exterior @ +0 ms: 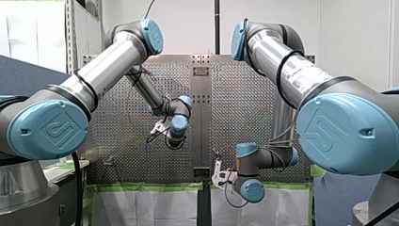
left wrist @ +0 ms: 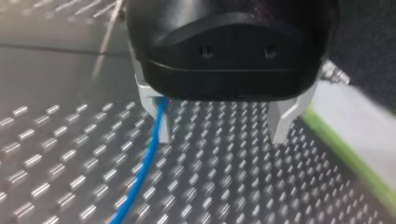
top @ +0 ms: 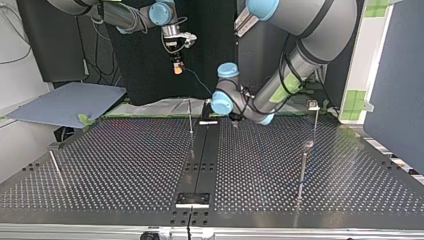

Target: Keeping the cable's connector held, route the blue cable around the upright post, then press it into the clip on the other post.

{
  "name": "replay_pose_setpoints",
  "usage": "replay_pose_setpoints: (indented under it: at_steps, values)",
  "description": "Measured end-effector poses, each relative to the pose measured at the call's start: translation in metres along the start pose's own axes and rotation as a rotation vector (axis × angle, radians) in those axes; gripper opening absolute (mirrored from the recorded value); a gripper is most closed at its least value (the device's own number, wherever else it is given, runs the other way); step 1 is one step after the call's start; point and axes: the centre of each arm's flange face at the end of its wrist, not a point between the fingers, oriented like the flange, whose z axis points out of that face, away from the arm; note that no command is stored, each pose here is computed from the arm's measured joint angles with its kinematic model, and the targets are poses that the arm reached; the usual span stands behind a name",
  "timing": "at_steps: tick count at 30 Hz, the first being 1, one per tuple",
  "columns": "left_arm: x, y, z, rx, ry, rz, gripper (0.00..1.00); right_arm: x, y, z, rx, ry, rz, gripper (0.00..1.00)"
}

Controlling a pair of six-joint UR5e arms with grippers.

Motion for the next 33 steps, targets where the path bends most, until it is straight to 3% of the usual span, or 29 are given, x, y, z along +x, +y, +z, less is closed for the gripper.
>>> replay_pose_setpoints:
  at_steps: [4,12,28,33]
  values:
    - [0.009,-0.018,-0.001,0.044,0.001,0.002,0.99,0.000,0.000,0.000,0.003,-0.001,-0.001,0.00]
    - [0.011,-0.031,-0.008,0.089,0.000,0.004,0.99,0.000,-0.001,0.000,0.004,-0.001,-0.002,0.00]
    - [0.086,-0.085,-0.006,0.211,0.152,0.099,0.99,0.000,0.003,0.001,-0.007,-0.001,-0.002,0.00]
    - [0.091,-0.096,-0.009,0.257,0.155,0.085,0.99,0.001,0.004,0.001,-0.008,0.000,-0.006,0.00]
